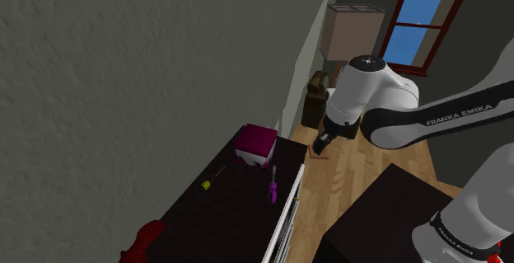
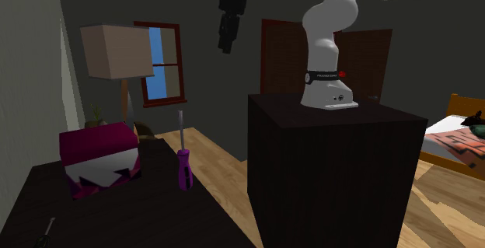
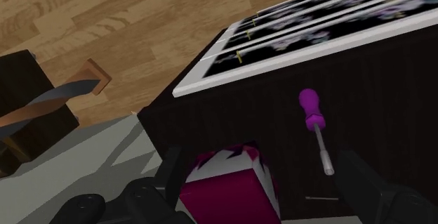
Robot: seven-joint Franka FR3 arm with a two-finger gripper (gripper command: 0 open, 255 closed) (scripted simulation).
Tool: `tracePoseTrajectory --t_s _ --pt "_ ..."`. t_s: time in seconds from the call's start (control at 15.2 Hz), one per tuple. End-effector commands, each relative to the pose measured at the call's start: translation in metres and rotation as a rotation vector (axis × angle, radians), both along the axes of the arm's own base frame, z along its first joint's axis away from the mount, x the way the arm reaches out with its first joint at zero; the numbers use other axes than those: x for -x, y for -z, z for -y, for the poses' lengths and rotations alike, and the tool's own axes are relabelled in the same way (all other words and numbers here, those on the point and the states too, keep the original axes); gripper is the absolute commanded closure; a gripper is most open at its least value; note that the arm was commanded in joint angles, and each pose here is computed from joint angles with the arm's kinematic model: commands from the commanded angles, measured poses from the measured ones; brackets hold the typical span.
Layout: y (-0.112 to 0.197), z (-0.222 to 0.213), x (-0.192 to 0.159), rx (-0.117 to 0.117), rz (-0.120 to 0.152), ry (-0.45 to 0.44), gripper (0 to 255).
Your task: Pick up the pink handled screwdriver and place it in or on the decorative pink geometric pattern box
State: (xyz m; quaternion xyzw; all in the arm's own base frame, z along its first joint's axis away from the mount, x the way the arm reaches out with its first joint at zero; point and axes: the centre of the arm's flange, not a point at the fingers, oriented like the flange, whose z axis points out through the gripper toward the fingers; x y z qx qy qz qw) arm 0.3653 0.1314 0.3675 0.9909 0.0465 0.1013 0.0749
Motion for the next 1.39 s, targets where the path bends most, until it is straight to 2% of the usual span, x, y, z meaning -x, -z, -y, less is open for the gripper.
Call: tracePoseTrajectory --t_s 0.0,1.32 --pt "0.023 -0.015 -0.006 0.005 0.014 -0.011 0" --pt "0.256 -0.123 -0.08 0.091 0.129 -0.105 0"
